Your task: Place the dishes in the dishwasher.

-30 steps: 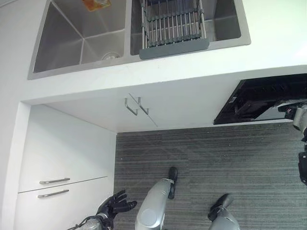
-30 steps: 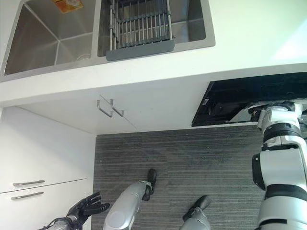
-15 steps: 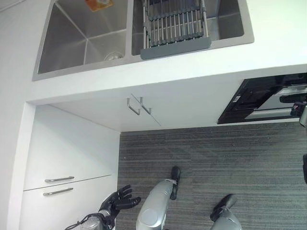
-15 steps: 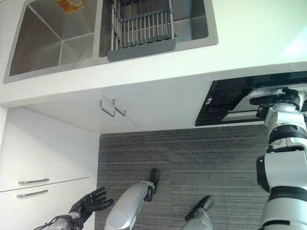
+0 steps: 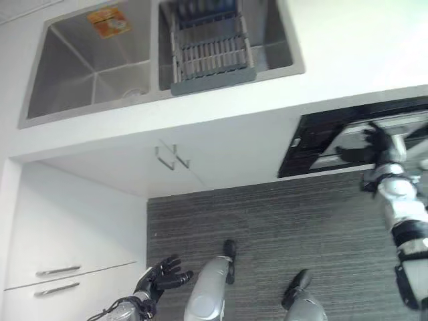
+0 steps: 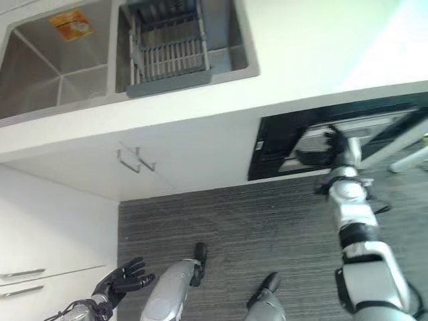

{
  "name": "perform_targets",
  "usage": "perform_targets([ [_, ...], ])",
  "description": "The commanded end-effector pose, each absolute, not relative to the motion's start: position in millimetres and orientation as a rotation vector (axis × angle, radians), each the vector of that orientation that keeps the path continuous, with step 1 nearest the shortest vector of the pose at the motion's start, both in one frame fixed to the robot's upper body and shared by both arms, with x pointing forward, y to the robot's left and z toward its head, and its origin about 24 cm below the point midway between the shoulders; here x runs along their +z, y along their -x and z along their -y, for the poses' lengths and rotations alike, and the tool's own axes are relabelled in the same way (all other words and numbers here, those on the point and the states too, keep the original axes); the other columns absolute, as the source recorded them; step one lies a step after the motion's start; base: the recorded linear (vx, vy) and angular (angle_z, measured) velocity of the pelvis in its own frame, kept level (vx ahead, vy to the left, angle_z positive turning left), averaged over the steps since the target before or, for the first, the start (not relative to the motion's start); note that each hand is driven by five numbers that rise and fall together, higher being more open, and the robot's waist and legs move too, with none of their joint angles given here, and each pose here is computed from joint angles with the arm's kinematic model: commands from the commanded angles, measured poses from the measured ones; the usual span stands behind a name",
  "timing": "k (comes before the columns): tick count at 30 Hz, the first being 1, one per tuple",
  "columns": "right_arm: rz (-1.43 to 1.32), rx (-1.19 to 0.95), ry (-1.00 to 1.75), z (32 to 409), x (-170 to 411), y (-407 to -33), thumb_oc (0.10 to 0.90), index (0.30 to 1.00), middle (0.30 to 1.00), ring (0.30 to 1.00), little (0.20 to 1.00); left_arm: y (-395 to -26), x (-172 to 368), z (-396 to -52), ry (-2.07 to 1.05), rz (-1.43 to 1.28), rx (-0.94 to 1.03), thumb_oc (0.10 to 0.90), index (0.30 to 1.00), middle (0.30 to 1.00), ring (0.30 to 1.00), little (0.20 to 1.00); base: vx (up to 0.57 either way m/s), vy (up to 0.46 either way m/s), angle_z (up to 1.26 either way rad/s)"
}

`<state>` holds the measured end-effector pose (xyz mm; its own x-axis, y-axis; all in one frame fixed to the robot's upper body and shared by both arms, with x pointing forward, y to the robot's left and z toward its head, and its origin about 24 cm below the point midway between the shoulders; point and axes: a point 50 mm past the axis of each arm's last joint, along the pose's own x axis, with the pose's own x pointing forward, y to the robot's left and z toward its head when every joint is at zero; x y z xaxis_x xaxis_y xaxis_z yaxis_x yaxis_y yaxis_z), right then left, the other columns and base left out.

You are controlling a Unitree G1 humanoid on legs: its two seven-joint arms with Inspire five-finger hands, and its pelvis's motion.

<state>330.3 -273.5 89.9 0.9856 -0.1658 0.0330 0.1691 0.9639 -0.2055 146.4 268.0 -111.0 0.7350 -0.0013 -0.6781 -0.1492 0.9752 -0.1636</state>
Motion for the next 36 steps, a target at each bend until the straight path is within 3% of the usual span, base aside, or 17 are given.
perform_targets([
  [1, 0.145, -0.040, 0.276, 257, 106, -333, 0.800, 0.900, 0.900, 0.900, 0.900, -115, -117, -274, 0.227, -0.792, 0.098, 0.800, 0.900, 0.900, 0.900, 0.900, -0.07, -0.134, -0.51],
  [10, -0.220, -0.001, 0.043, 263, -11, -256, 0.800, 0.900, 0.900, 0.900, 0.900, -104, -117, -279, 0.267, -0.735, 0.187, 0.800, 0.900, 0.900, 0.900, 0.900, 0.01, -0.250, -0.13],
  [17, -0.358, -0.134, -0.040, 276, -46, -224, 0.800, 0.900, 0.900, 0.900, 0.900, -143, -116, -261, 0.263, -0.730, 0.087, 0.800, 0.900, 0.900, 0.900, 0.900, -0.05, 0.089, 0.54],
  [25, -0.503, -0.188, -0.158, 256, -89, -189, 0.800, 0.900, 0.900, 0.900, 0.900, -142, -117, -270, 0.204, -0.762, 0.098, 0.800, 0.900, 0.900, 0.900, 0.900, 0.09, 0.265, 0.33],
  [36, -0.652, -0.243, -0.252, 254, -119, -155, 0.800, 0.900, 0.900, 0.900, 0.900, -146, -126, -254, 0.331, -0.767, 0.141, 0.800, 0.900, 0.900, 0.900, 0.900, 0.01, -0.108, 0.23],
])
